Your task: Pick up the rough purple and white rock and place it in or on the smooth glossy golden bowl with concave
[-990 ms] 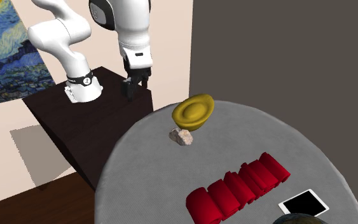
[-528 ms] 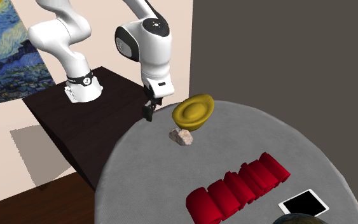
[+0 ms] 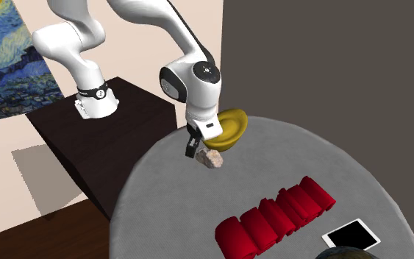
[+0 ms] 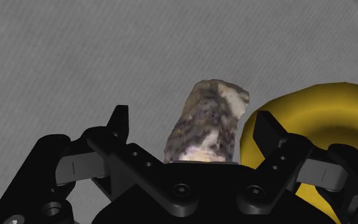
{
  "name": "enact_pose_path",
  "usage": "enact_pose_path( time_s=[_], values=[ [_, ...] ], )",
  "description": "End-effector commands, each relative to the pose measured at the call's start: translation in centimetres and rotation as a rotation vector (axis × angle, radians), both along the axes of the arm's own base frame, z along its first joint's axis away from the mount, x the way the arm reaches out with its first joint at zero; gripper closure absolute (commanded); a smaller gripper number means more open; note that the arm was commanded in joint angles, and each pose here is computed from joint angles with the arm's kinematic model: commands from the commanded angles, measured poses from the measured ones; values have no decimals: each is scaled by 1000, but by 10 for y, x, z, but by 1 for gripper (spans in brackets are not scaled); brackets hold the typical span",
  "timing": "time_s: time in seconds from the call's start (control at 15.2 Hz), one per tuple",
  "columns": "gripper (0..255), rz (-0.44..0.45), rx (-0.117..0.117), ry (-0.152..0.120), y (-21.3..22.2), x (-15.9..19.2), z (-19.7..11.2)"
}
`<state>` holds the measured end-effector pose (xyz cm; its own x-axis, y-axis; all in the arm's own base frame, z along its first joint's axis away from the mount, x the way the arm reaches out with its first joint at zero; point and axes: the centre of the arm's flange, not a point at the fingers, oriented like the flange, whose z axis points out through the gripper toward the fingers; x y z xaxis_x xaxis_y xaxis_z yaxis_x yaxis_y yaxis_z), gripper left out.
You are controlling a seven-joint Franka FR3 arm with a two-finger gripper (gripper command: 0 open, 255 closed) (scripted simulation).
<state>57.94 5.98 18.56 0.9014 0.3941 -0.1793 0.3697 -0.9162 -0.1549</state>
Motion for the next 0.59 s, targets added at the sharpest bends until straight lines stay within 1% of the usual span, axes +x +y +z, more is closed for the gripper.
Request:
enact_pose_path(
  time_s=[0.0, 0.46, 0.53],
  values=[
    [0, 8, 6, 4, 5, 11, -14],
    [0, 8, 6, 4, 8, 2, -53],
    [0, 8, 6, 4, 8, 2, -53]
  ],
)
